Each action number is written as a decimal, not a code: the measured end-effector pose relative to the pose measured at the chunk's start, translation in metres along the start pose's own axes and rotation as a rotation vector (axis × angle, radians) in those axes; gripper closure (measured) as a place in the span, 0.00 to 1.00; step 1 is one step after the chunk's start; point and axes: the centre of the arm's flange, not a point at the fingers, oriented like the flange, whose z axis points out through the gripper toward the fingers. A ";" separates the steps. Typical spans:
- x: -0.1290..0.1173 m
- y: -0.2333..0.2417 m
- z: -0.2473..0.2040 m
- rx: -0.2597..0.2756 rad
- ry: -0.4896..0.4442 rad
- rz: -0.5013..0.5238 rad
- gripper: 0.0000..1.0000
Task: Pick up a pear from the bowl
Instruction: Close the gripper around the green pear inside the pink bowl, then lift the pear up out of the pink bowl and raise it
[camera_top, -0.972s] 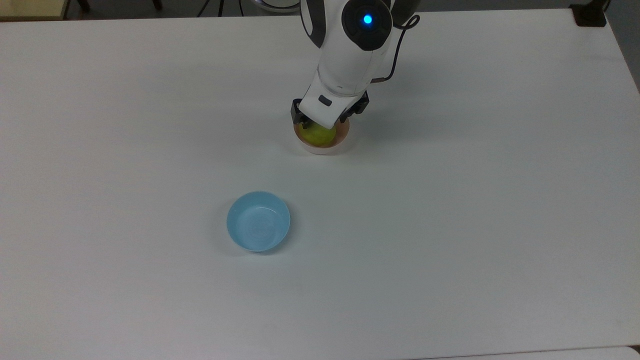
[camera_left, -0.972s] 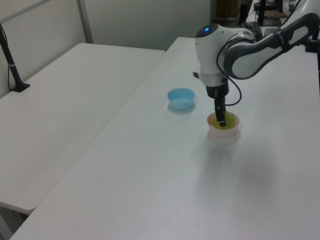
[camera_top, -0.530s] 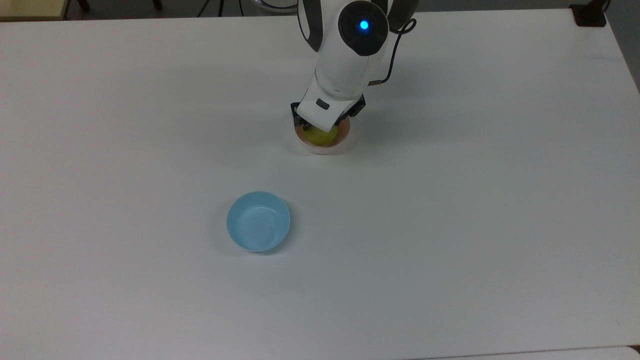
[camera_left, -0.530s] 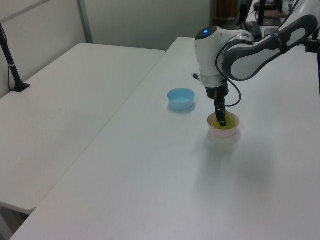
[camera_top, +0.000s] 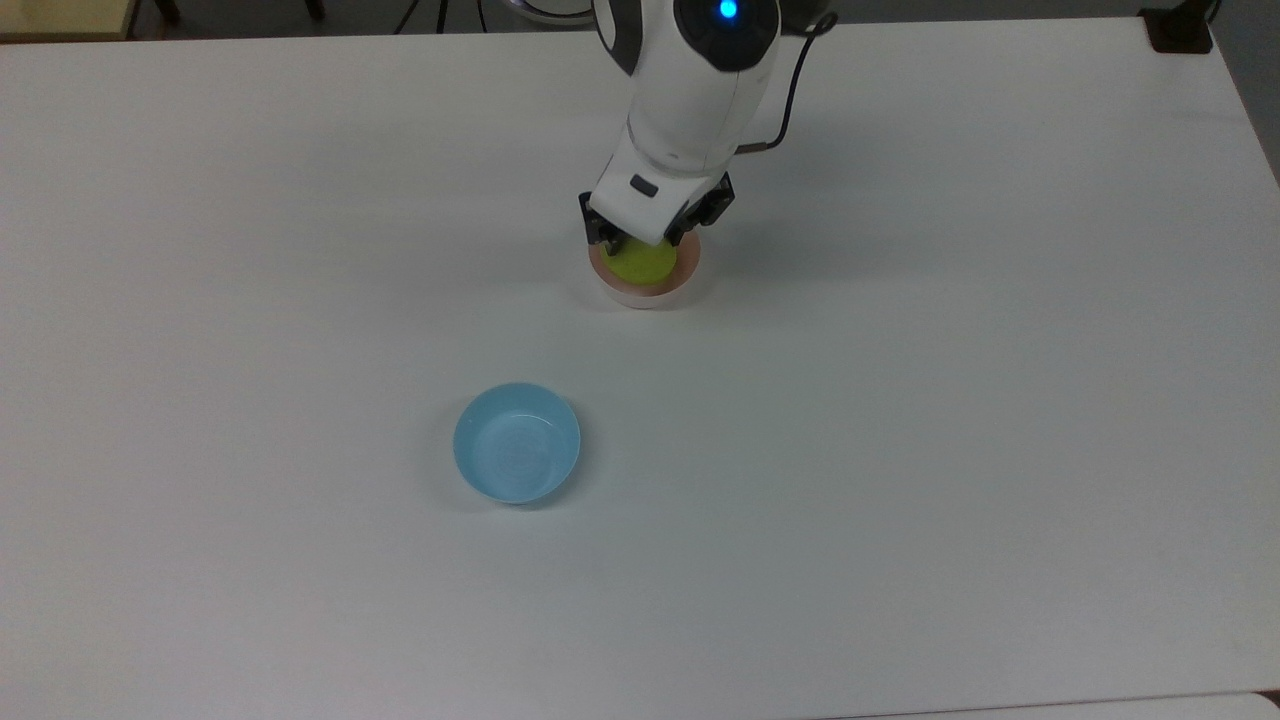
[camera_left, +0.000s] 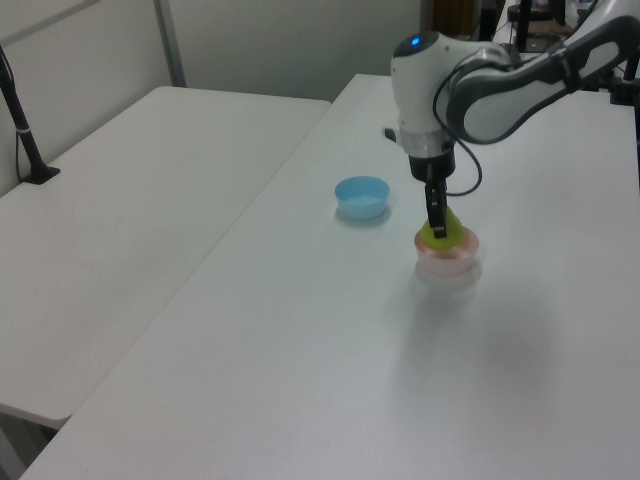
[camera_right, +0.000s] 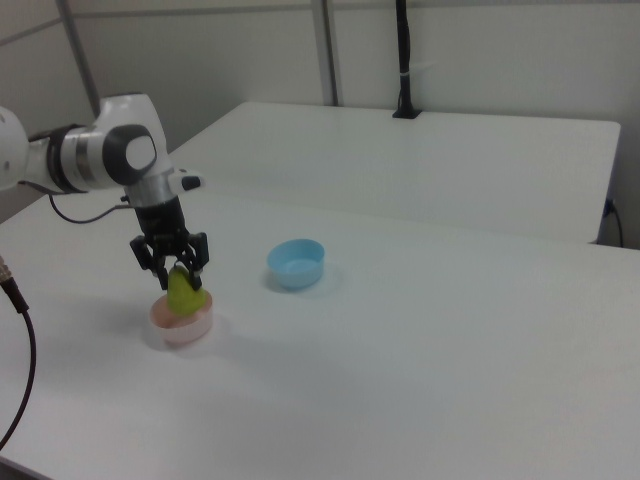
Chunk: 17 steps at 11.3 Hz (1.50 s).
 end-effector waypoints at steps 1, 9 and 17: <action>-0.004 0.003 -0.021 -0.001 0.012 0.005 0.35; -0.028 0.056 -0.128 0.046 0.044 0.095 0.35; -0.046 0.202 -0.095 0.054 0.097 0.176 0.35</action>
